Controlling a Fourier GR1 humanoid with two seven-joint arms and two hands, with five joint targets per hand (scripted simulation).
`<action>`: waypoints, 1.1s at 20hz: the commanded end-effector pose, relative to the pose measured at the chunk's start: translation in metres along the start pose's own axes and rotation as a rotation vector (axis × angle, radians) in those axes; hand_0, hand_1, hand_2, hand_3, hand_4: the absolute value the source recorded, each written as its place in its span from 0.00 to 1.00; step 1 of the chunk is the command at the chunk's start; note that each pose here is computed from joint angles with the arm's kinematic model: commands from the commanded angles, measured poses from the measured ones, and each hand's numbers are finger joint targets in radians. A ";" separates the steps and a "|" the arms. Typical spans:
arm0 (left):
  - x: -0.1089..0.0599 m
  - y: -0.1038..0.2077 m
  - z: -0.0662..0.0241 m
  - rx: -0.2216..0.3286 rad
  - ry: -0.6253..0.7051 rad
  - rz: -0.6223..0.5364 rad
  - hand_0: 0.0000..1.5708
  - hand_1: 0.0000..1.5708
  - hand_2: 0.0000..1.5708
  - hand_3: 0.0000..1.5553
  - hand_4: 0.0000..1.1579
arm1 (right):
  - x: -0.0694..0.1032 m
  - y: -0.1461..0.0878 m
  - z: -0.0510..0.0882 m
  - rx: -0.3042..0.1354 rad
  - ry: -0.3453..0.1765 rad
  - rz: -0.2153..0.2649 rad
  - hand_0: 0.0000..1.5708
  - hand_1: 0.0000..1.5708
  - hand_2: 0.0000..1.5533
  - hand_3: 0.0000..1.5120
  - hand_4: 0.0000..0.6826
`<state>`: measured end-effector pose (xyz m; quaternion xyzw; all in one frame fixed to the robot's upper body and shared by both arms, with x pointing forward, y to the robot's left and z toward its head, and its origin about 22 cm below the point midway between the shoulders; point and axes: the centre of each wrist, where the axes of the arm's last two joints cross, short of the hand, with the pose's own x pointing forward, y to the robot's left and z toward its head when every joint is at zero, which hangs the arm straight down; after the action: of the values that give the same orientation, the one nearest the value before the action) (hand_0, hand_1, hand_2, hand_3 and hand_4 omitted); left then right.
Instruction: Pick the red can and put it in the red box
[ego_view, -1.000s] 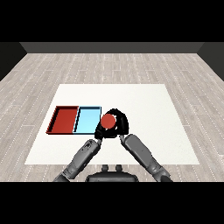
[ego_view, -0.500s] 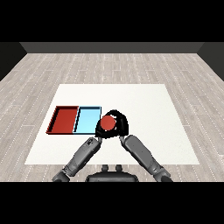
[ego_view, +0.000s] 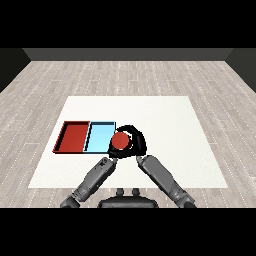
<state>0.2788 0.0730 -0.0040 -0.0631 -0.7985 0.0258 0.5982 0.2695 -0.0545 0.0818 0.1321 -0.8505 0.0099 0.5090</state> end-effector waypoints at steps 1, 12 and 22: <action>0.005 -0.002 -0.0034 0.005 -0.047 0.024 1.00 1.00 1.00 0.97 0.99 | -0.006 -0.003 0.001 0.010 0.046 0.041 0.00 0.00 0.00 0.00 0.00; 0.000 -0.008 -0.0056 0.033 -0.046 -0.016 1.00 1.00 1.00 0.96 0.98 | -0.011 -0.017 -0.002 -0.007 0.098 0.041 0.00 0.00 0.00 0.00 0.00; 0.003 0.011 0.0004 0.073 -0.061 -0.074 1.00 1.00 1.00 0.94 0.98 | 0.011 -0.031 0.013 -0.039 0.073 -0.019 0.00 0.00 0.00 0.00 0.00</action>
<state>0.2819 0.0817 -0.0003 -0.0210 -0.8109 0.0343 0.5838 0.2650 -0.0799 0.0790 0.1209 -0.8321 0.0048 0.5413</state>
